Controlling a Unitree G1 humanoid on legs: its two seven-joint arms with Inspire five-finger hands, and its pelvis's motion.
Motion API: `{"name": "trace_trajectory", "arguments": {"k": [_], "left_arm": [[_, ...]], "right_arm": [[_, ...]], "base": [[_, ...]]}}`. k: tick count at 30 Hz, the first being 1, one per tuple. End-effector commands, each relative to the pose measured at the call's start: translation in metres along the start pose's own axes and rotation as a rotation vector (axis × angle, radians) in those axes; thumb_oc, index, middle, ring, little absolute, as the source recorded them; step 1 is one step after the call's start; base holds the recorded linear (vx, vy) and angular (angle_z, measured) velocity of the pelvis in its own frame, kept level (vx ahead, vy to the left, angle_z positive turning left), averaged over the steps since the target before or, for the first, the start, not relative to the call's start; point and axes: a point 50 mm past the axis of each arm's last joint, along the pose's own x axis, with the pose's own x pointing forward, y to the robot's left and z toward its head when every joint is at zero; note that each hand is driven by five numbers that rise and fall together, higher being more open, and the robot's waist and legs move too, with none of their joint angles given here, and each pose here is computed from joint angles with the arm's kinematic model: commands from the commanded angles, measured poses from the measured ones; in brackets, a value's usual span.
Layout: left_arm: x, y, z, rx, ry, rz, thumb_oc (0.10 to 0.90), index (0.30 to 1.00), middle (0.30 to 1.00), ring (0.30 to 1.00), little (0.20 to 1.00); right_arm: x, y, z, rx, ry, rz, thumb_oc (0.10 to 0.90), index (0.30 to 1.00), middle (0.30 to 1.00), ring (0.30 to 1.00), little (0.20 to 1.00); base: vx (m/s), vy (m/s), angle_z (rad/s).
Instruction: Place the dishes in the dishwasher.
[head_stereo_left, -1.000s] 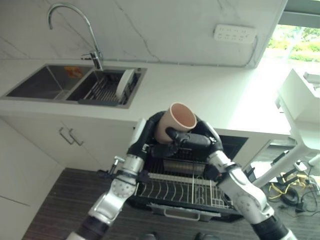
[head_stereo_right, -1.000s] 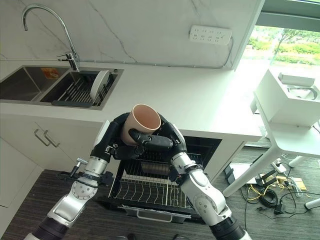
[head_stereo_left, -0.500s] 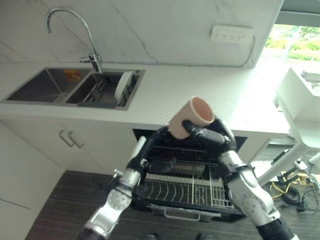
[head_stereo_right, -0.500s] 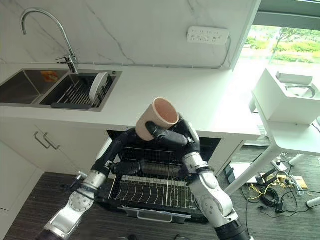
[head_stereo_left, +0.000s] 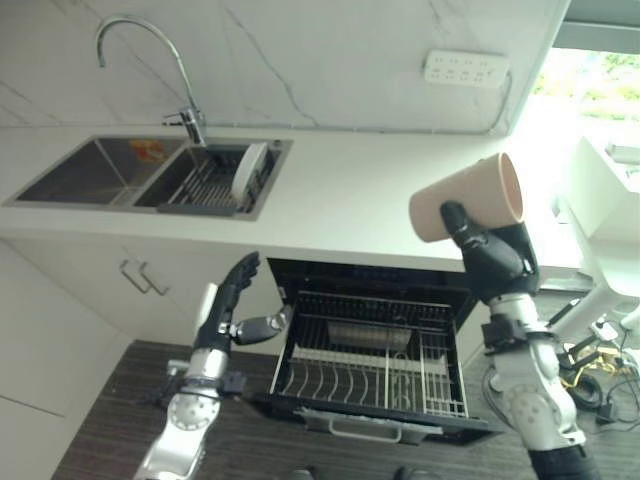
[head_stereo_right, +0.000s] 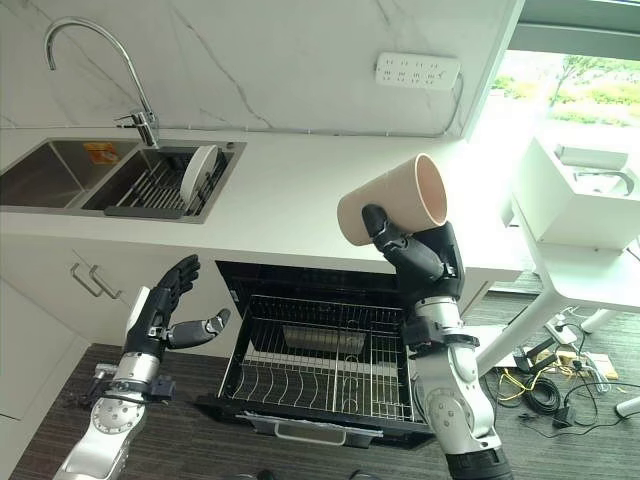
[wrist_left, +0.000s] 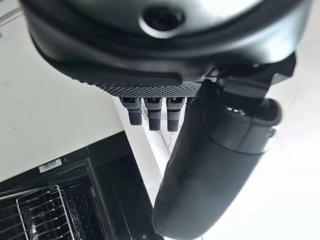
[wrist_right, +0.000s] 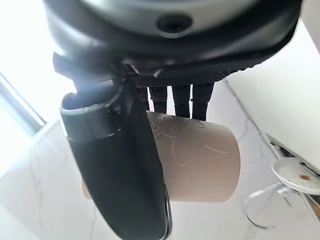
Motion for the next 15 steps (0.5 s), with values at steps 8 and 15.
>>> {"name": "trace_trajectory", "arguments": {"k": [8,15], "left_arm": [[0.018,-0.005,0.051,0.092,-0.175,-0.401,0.8,0.9,0.9,0.9,0.9],[0.017,-0.011,0.033,0.231,0.002,-0.607,0.8,0.9,0.9,0.9,0.9]], "right_arm": [[0.002,0.032,0.029,0.11,-0.089,0.387,0.4,0.3,0.3,0.3,0.3],[-0.006,0.024,0.019,0.086,0.002,0.384,0.4,0.3,0.3,0.3,0.3]], "base": [[0.0,0.0,0.0],[0.0,-0.002,-0.02]]}}
